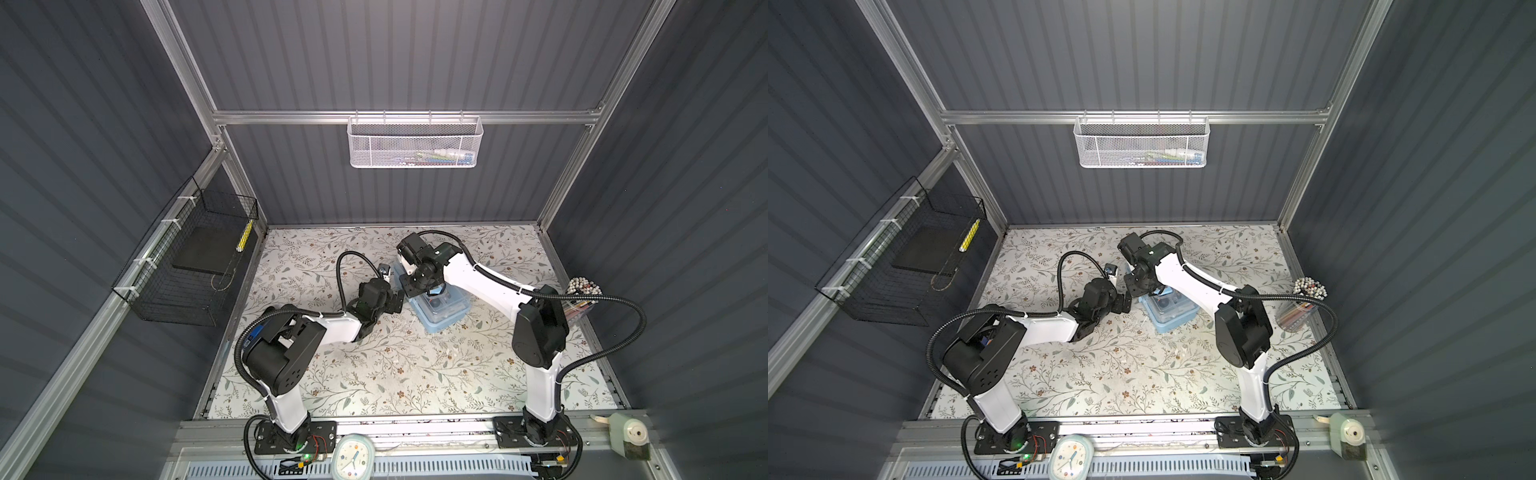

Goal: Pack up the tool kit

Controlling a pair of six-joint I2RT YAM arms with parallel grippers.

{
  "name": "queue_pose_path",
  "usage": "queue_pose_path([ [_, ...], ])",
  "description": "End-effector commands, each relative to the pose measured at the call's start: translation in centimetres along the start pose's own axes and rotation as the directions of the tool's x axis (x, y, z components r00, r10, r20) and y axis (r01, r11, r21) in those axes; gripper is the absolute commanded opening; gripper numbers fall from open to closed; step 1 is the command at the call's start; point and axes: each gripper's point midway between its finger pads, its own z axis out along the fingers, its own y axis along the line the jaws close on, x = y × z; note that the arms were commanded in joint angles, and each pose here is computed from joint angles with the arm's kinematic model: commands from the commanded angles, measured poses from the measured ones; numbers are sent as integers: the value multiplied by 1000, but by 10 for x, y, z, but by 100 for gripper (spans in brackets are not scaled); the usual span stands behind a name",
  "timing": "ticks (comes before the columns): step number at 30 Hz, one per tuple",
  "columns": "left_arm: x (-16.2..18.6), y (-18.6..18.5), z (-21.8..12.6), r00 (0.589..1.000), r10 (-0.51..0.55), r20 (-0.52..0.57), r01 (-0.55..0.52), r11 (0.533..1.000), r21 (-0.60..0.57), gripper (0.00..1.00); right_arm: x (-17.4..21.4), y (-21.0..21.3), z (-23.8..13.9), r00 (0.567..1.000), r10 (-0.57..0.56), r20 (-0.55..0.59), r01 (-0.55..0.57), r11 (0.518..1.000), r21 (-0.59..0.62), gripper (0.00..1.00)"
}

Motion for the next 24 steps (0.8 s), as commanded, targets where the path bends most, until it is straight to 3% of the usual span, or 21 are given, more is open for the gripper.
queue_pose_path([
  [1,1,-3,-1,1000,-16,6,16,1000,20,99,6,-6,6,999,3,-39,-2,999,48,12],
  [24,3,-2,-3,1000,-20,5,20,1000,20,99,8,-3,12,998,-11,-61,16,997,75,12],
])
